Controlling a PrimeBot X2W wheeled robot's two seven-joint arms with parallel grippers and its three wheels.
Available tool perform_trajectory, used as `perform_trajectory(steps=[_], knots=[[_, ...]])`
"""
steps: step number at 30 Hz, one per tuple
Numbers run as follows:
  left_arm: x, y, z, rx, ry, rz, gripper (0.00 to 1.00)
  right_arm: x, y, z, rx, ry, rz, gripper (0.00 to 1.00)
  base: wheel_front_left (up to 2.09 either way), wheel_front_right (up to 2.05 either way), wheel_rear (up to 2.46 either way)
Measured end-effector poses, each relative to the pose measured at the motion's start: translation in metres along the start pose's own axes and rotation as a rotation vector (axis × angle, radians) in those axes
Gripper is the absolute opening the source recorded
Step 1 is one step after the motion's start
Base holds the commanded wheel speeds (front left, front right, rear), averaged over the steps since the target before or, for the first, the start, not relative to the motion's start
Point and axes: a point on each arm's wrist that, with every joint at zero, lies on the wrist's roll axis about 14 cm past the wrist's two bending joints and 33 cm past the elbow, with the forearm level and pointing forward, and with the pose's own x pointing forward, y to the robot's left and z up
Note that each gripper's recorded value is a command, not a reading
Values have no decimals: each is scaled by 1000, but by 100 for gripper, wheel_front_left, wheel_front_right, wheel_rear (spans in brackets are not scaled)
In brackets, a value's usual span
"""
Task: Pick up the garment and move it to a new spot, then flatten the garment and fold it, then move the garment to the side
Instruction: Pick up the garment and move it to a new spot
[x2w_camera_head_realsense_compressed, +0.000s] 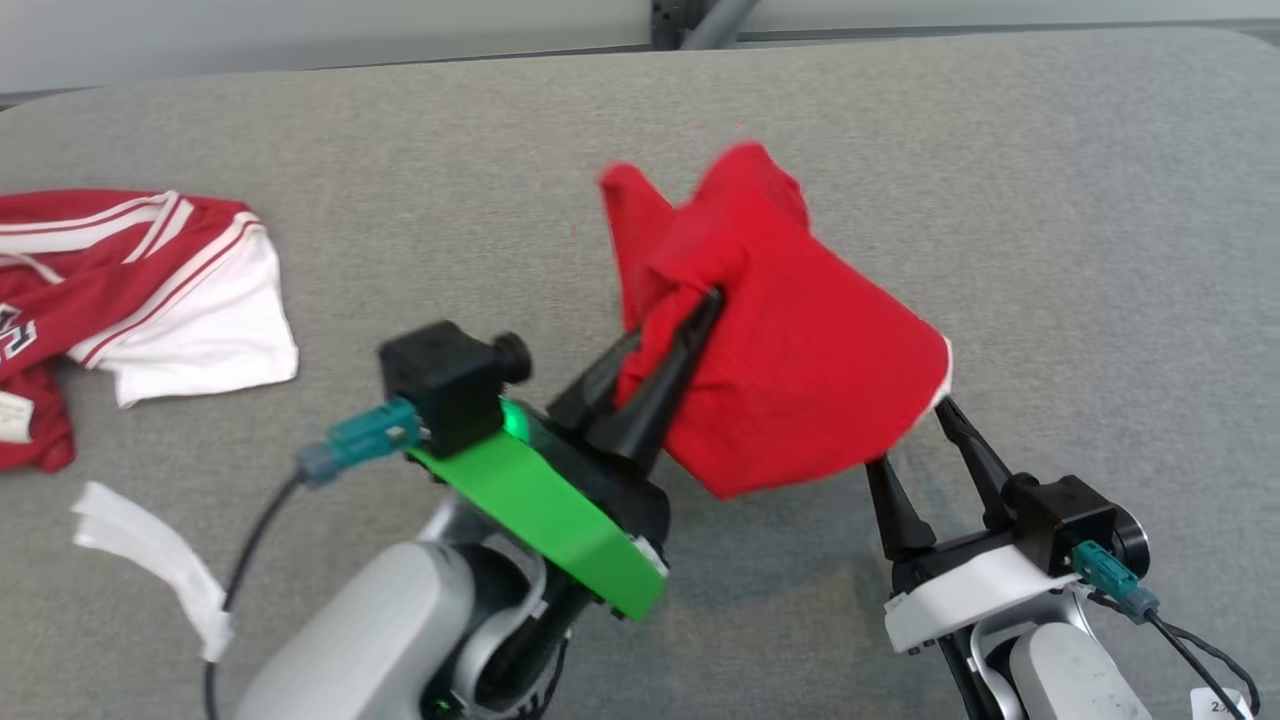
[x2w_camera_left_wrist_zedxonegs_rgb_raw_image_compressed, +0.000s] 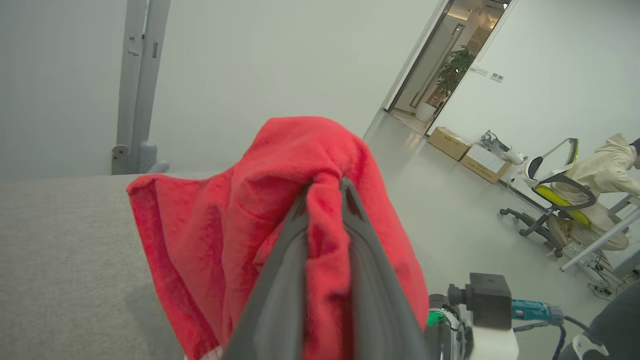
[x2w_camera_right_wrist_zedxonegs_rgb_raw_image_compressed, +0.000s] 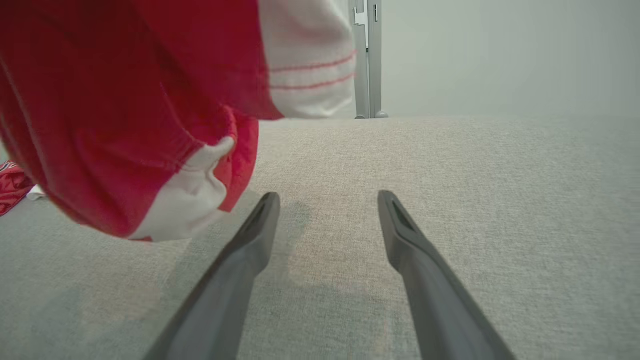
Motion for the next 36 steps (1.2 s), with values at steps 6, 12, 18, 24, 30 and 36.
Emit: perform_trajectory(steps=[6,12,18,24,30,36], knots=[[8,20,-67,-55,150,62,0,-14,-26,5,-5,-7,-84,100,0,0,0],[1,76,-125,-19,265,190,0,-28,-45,6,-10,-5,-151,100,0,0,0],[1,102,-156,4,305,229,0,-38,-57,4,-16,7,-194,100,0,0,0],[4,106,-153,-2,259,251,100,-45,-59,4,-17,9,-208,100,0,0,0],[-5,107,-102,95,97,307,100,-56,-59,12,-23,-16,-220,100,0,0,0],[-54,111,-64,258,-4,403,100,-60,-61,31,-70,-67,-224,100,0,0,0]])
